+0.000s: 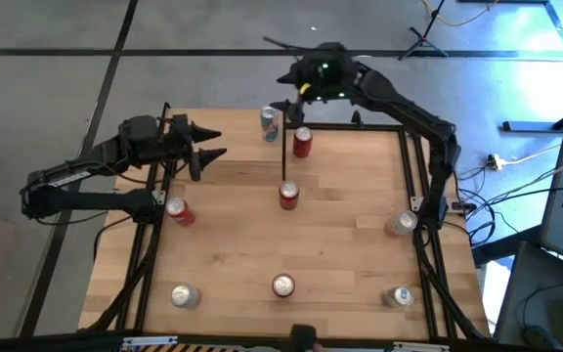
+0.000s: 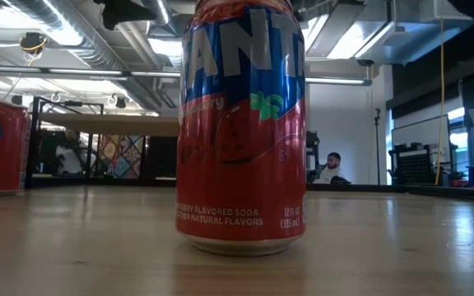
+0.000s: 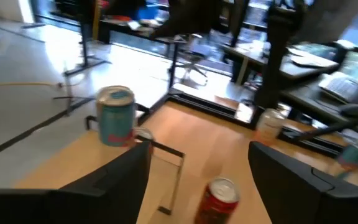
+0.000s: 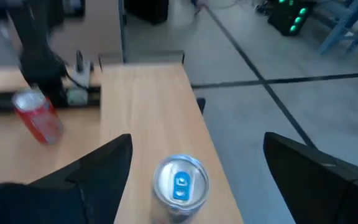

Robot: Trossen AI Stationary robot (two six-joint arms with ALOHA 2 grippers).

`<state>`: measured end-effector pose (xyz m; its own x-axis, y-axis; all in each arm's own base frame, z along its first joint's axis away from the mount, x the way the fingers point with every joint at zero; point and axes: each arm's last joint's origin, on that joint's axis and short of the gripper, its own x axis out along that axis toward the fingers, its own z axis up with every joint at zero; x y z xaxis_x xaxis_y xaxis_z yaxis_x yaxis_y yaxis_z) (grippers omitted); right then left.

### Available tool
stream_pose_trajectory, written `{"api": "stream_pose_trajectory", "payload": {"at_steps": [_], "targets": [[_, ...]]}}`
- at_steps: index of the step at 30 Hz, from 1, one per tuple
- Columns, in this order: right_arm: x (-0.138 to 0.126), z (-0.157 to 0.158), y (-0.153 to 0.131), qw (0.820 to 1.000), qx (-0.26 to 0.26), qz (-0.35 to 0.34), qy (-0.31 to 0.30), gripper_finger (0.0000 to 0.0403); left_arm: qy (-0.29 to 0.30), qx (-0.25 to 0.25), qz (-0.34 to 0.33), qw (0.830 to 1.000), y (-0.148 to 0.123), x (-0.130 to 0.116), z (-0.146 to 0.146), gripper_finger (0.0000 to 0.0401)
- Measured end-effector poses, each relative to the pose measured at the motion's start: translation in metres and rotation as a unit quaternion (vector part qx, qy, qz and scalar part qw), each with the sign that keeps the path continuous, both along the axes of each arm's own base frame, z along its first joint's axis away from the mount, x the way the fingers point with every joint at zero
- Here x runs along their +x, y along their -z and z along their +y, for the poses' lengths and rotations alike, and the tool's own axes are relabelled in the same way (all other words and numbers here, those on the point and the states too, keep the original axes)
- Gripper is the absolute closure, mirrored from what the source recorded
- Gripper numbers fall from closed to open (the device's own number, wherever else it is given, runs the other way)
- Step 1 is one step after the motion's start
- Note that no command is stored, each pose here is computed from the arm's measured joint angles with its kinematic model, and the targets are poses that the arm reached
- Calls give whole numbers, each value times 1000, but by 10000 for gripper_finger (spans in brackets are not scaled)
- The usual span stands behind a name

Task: Place canned beverage on shelf
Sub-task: Put the blue soda can on the shelf aligned with the other blue soda can

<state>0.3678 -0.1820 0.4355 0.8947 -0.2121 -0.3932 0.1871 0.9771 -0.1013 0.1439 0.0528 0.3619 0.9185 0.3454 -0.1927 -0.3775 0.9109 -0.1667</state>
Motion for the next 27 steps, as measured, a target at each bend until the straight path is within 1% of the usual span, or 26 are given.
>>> {"api": "stream_pose_trajectory", "payload": {"at_steps": [5, 9, 10, 12, 16, 19, 24, 27], "targets": [[-17, 31, -21, 999, 36, -6, -16, 52, 53, 7, 20, 998, 3, -3, -7, 143], [-15, 61, -20, 997, 61, 20, -48, 52, 131, 5, 40, 991, 7, 4, -15, 149], [-13, 69, -18, 996, 65, 30, -59, 52, 142, 2, 50, 989, 8, 6, -17, 151], [-11, 84, -15, 993, 73, 53, -77, 52, 155, 8, 73, 985, 5, 10, -20, 153], [-7, 115, -9, 986, 81, 89, -117, 52, 151, 25, 118, 981, -7, 21, -29, 153], [-9, 137, -7, 979, 85, 113, -144, 52, 150, 2, 139, 979, -11, 31, -36, 154], [-22, 173, -2, 961, 94, 181, -188, 52, 159, -79, 139, 974, -8, 46, -53, 154], [-30, 191, 0, 949, 98, 212, -210, 52, 154, -111, 145, 971, -4, 52, -65, 154]]}}
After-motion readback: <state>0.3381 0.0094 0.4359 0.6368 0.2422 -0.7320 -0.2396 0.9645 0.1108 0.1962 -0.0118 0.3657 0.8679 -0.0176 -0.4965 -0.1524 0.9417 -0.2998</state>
